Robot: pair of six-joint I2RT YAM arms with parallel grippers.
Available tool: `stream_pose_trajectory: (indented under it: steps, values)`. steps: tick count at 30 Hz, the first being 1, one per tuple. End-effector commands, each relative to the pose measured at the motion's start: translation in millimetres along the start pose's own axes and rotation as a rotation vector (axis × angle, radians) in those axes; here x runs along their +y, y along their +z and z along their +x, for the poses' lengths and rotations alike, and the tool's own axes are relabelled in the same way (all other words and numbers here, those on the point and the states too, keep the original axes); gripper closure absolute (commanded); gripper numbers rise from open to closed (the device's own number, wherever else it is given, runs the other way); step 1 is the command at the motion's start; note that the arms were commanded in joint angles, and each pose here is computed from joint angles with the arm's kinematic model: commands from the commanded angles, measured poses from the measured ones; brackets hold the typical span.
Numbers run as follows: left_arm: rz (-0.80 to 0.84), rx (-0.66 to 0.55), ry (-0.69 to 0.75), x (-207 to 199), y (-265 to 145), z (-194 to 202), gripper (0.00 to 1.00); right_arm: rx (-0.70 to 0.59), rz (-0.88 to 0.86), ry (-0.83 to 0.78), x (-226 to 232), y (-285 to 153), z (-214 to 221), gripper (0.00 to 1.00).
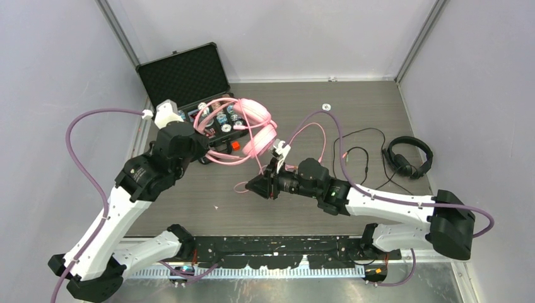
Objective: Wrap the headphones
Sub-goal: Wrap the headphones cable around the headphones.
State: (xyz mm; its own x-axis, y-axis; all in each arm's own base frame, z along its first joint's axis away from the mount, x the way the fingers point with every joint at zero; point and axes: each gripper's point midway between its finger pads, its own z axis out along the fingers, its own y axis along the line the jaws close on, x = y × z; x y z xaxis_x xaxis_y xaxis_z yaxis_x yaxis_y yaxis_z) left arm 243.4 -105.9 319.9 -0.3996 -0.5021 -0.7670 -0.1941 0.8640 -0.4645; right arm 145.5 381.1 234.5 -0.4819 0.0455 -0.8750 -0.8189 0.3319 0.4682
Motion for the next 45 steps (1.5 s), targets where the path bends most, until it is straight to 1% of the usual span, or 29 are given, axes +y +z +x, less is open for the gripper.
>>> stream_pose_trajectory:
  steps: [1, 6, 17, 18, 20, 26, 28, 30, 33, 38, 40, 42, 43, 45]
  values:
    - [0.192, -0.113, -0.218, -45, -28, -51, 1.0, -0.182, -0.083, -0.123, 9, 9, -24, 0.75]
    - [0.205, -0.117, -0.229, -46, -33, -54, 1.0, -0.235, -0.123, -0.131, 6, 12, -14, 0.74]
    - [0.259, -0.087, -0.271, -56, -36, -50, 1.0, -0.262, -0.118, -0.147, -9, 20, 7, 0.73]
    - [0.261, -0.085, -0.273, -57, -36, -50, 1.0, -0.264, -0.118, -0.147, -11, 22, 9, 0.71]
    - [0.269, -0.082, -0.282, -58, -37, -50, 1.0, -0.283, -0.118, -0.152, -13, 25, 10, 0.65]
    - [0.295, -0.068, -0.299, -64, -39, -50, 1.0, -0.396, -0.091, -0.219, -21, 31, -4, 0.49]
    - [0.302, -0.065, -0.303, -65, -40, -50, 1.0, -0.428, -0.047, -0.248, -30, 34, -9, 0.46]
    - [0.308, -0.067, -0.307, -66, -42, -52, 1.0, -0.439, -0.041, -0.282, -33, 39, -10, 0.44]
    - [0.318, -0.069, -0.316, -67, -45, -55, 1.0, -0.425, -0.049, -0.316, -35, 52, -6, 0.44]
    - [0.336, -0.069, -0.322, -70, -51, -59, 1.0, -0.442, -0.072, -0.342, -33, 68, -10, 0.44]
    - [0.336, -0.07, -0.322, -70, -53, -60, 1.0, -0.434, -0.089, -0.345, -31, 72, -8, 0.46]
    - [0.338, -0.073, -0.326, -70, -53, -61, 1.0, -0.426, -0.109, -0.337, -29, 75, -5, 0.51]
    - [0.34, -0.072, -0.327, -71, -53, -61, 1.0, -0.421, -0.117, -0.33, -28, 76, -2, 0.56]
    - [0.345, -0.075, -0.332, -71, -54, -62, 1.0, -0.404, -0.139, -0.316, -26, 77, 3, 0.68]
